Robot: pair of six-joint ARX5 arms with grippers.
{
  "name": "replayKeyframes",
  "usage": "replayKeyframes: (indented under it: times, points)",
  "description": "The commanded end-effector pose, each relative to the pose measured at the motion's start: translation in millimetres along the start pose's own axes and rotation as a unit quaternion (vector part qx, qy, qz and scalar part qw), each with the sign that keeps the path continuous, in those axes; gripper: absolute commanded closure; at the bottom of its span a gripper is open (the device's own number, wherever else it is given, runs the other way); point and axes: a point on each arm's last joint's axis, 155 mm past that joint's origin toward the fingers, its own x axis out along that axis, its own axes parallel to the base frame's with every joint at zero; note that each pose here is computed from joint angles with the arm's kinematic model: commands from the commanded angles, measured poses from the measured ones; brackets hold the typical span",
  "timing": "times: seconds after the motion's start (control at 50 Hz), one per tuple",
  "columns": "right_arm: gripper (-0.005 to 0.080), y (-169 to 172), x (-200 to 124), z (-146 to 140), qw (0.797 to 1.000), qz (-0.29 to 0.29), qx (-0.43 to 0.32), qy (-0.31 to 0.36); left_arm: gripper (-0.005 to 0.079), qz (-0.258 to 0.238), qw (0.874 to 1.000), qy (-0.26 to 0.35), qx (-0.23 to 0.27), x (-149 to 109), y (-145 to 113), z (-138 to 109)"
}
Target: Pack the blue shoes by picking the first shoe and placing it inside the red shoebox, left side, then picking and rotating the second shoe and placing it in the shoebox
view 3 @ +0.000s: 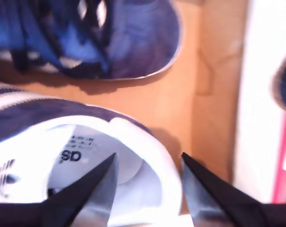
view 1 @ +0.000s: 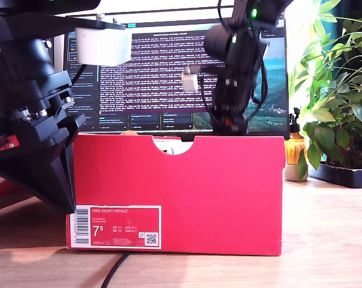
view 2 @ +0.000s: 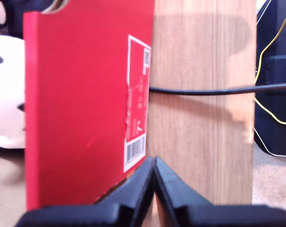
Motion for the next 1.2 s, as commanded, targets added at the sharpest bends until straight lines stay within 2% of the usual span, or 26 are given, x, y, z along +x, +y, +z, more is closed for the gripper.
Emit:
replayKeyframes:
  times: [0.0, 0.22, 0.34, 0.42, 0.48, 0.58, 0.74, 0.86, 0.98, 1.18]
  points:
    - [0.0379, -8.6, -18.8, 13.7, 1.0, -0.024, 0.011, -0.017, 0.0761, -0.004, 1.0, 0.004, 0.003, 3.7, -2.9, -1.5]
    - [0.0378, -35.7, -63.2, 54.6, 0.992, -0.105, 0.032, -0.068, 0.0761, -0.01, 1.0, -0.002, 0.002, 3.7, -4.9, 0.4]
    - [0.0398, -40.1, -90.7, 69.8, 0.984, -0.121, 0.09, -0.096, 0.0761, -0.013, 1.0, -0.004, 0.002, 3.6, -5.9, 1.3]
    - [0.0552, -42.3, -106.0, 72.8, 0.977, -0.128, 0.135, -0.108, 0.0761, -0.013, 1.0, -0.005, 0.002, 3.6, -6.1, 1.6]
    - [0.0755, -41.2, -115.8, 71.8, 0.971, -0.127, 0.168, -0.113, 0.0761, -0.017, 1.0, -0.007, 0.002, 3.6, -7.3, 2.4]
    - [0.0765, -40.5, -129.2, 70.4, 0.955, -0.122, 0.239, -0.126, 0.0761, -0.027, 0.999, -0.017, 0.002, 3.3, -11.2, 6.0]
    - [0.0765, -35.1, -137.1, 46.0, 0.928, -0.101, 0.34, -0.109, 0.0761, -0.031, 0.999, -0.035, 0.0, 2.9, -11.4, 14.0]
    - [0.0765, -20.5, -131.8, 25.5, 0.921, -0.062, 0.375, -0.082, 0.0761, -0.035, 0.999, -0.028, 0.001, 3.0, -13.5, 10.6]
    - [0.0765, -12.6, -129.5, 6.2, 0.911, -0.03, 0.407, -0.067, 0.0761, -0.032, 0.999, 0.0, 0.003, 3.3, -13.5, -2.4]
    - [0.0765, -30.8, -136.3, -35.6, 0.877, -0.044, 0.474, -0.061, 0.0761, -0.037, 0.998, 0.05, -0.002, -2.1, -17.4, -28.3]
